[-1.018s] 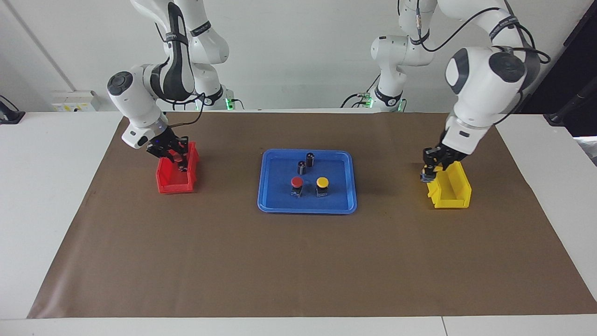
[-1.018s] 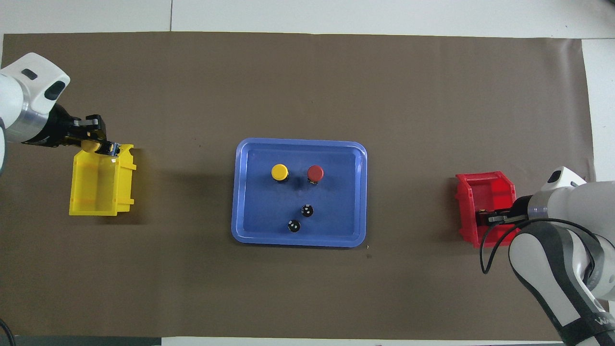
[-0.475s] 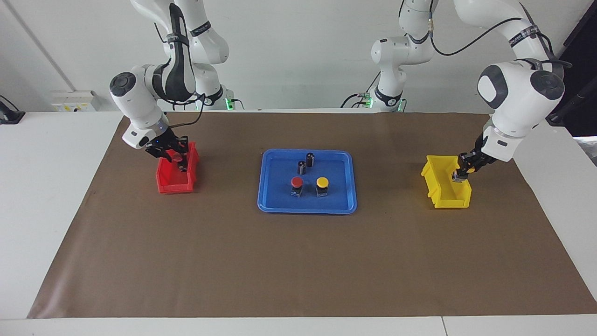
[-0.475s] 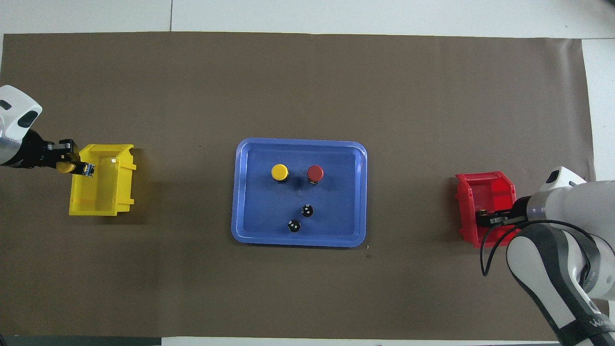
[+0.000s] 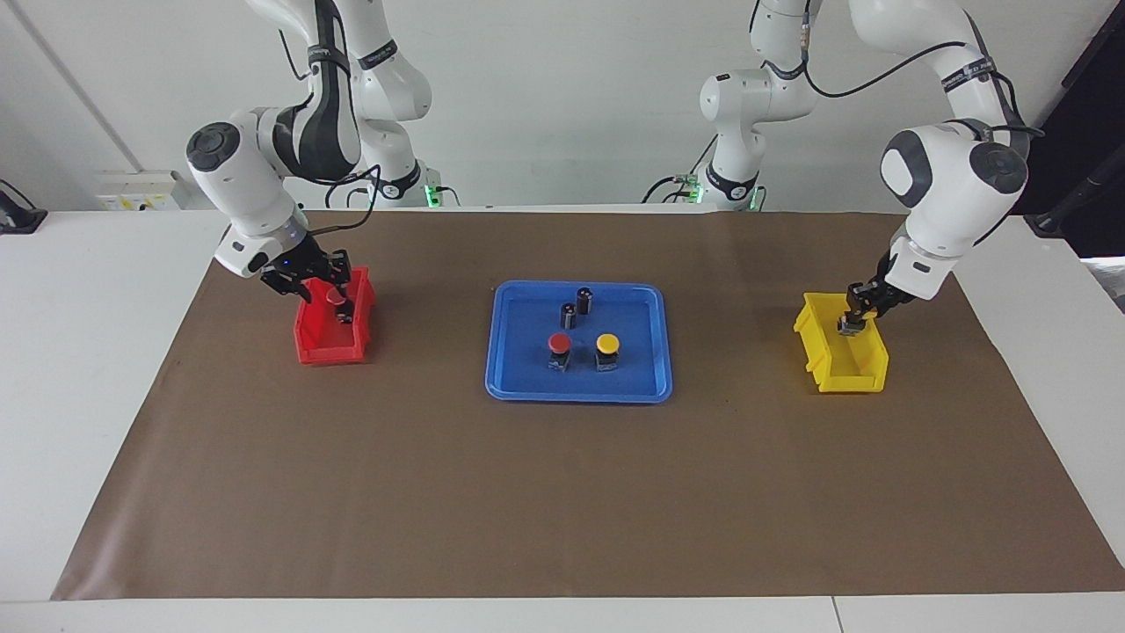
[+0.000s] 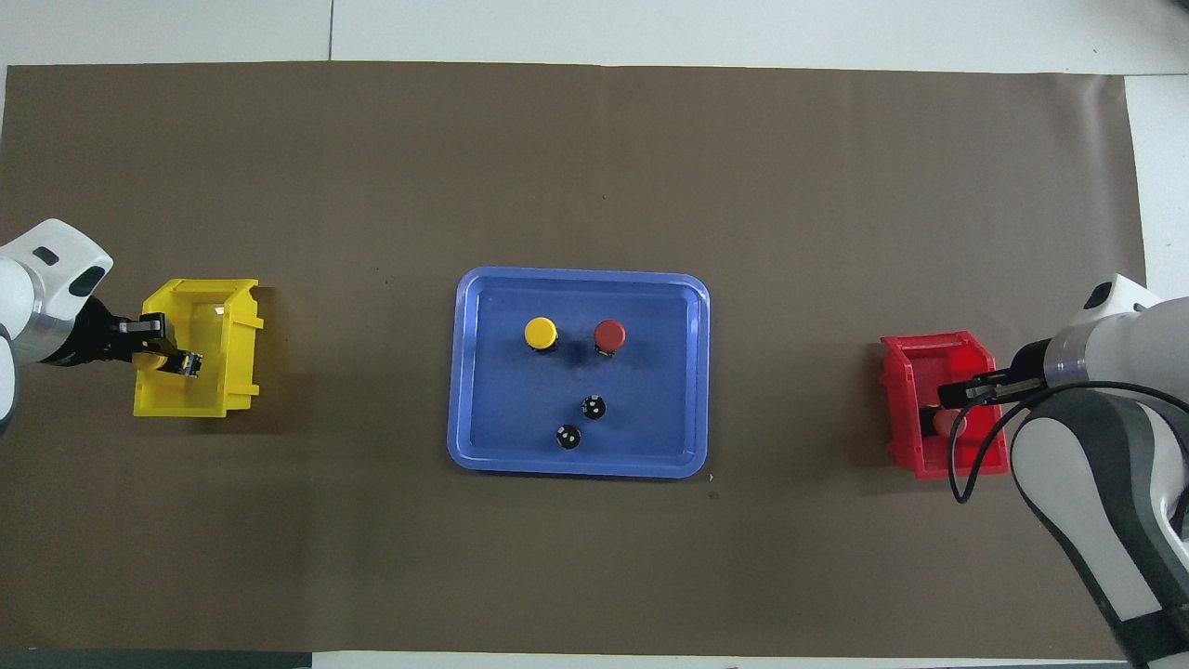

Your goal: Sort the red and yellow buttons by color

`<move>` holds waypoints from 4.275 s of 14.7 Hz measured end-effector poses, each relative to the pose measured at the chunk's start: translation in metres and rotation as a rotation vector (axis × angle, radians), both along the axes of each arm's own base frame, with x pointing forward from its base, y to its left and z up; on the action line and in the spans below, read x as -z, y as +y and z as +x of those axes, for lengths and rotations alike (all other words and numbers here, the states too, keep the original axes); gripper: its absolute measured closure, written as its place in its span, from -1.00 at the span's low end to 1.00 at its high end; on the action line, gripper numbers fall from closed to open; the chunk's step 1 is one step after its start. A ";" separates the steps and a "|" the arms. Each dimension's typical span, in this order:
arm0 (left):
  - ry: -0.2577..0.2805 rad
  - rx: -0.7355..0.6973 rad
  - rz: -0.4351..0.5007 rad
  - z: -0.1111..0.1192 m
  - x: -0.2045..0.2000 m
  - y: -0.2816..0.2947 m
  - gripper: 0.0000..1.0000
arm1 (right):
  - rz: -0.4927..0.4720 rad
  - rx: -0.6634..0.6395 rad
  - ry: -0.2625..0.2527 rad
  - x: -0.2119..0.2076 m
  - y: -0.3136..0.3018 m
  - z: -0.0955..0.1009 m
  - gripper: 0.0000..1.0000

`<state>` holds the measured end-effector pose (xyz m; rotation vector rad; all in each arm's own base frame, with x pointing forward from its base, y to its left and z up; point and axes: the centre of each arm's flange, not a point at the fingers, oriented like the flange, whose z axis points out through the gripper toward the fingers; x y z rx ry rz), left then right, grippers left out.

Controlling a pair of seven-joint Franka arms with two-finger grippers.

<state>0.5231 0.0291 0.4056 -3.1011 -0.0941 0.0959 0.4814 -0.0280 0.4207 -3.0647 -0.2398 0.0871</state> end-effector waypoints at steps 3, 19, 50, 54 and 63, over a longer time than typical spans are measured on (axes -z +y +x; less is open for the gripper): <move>-0.006 0.011 -0.001 -0.005 0.014 -0.006 0.17 | -0.005 0.050 -0.013 -0.046 0.060 0.033 -0.29; -0.027 0.010 -0.003 -0.019 0.046 -0.003 0.17 | -0.025 0.201 -0.129 0.033 0.400 0.113 -0.37; -0.034 0.220 0.003 0.013 -0.137 -0.050 -1.00 | -0.073 0.166 -0.054 0.082 0.400 0.069 -0.19; -0.044 0.266 0.003 0.006 -0.165 -0.055 -1.00 | -0.065 0.170 -0.050 0.081 0.401 0.068 -0.07; -0.044 0.280 0.004 0.003 -0.180 -0.061 -1.00 | -0.035 0.169 -0.070 0.012 0.319 0.098 0.17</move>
